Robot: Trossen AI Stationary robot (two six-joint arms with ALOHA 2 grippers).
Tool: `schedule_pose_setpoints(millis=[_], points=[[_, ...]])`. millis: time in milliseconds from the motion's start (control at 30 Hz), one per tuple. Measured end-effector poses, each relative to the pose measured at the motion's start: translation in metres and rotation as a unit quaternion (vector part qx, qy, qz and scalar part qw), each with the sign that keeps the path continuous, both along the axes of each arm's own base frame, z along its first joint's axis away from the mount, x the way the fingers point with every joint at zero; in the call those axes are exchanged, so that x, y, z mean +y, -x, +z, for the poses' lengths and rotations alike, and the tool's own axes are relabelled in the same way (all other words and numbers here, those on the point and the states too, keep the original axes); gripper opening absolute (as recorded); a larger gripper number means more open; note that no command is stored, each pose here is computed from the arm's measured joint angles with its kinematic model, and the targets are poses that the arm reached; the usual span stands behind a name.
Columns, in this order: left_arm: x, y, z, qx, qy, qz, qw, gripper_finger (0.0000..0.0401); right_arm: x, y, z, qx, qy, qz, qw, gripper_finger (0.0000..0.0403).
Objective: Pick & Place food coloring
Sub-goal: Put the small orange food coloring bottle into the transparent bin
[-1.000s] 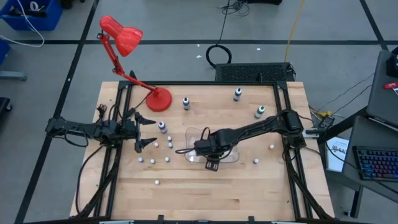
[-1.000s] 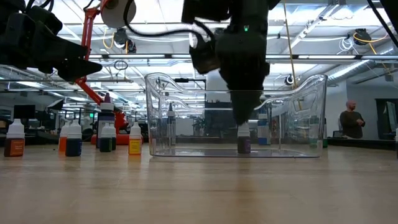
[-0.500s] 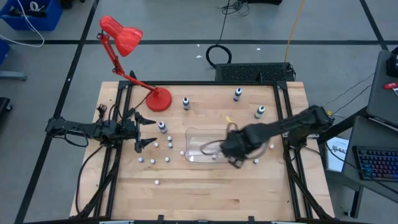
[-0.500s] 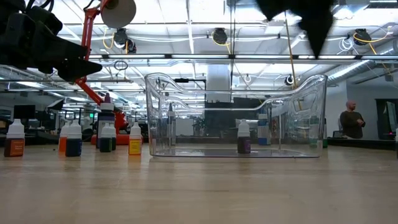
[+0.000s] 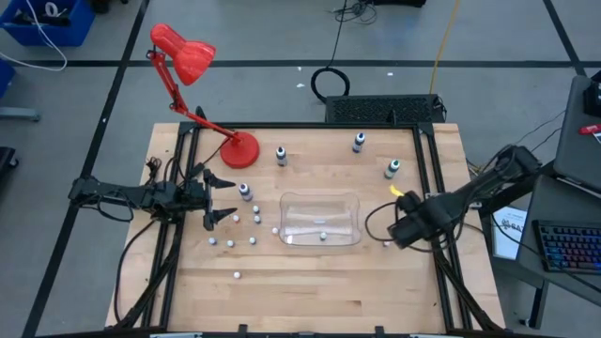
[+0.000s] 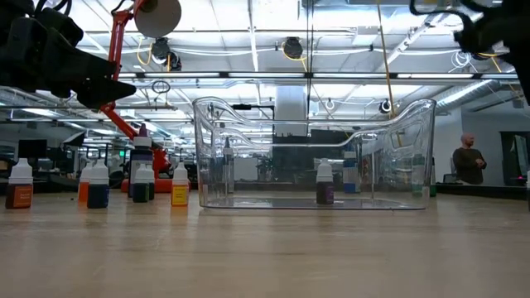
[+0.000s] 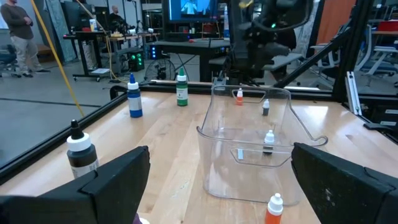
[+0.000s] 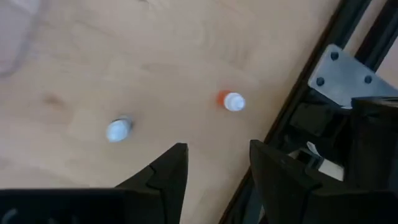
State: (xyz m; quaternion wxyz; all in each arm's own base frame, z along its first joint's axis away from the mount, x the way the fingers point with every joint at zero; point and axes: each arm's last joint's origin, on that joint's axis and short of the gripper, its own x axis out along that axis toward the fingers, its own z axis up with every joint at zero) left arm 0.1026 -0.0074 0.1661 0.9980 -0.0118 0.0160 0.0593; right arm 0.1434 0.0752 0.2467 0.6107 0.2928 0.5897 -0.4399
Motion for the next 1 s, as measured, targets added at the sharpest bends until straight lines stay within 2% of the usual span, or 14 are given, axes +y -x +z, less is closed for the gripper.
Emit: schedule_pose_setpoints(millis=[133,300,567,700,1000], points=[[0.000,0.000,0.000,0.000,0.000,0.000,1.000,0.0388,-0.008,0.013,-0.024,-0.041,-0.023,-0.017,0.999,0.0160],[0.000,0.000,0.000,0.000,0.000,0.000,1.000,0.0388,-0.014,0.024,-0.049,-0.056,-0.049,-0.025,0.997,0.0160],[0.000,0.000,0.000,0.000,0.000,0.000,1.000,0.0388,-0.017,0.020,-0.049,-0.079,-0.041,-0.044,0.995,0.0160],[0.000,-0.001,-0.001,0.005,-0.001,0.000,1.000,0.0388,-0.018,0.018,-0.050,-0.074,-0.063,-0.067,0.993,0.0160],[0.000,-0.001,-0.001,0.006,-0.001,0.000,1.000,0.0388,-0.019,0.015,-0.051,-0.082,-0.069,-0.051,0.993,0.0160]])
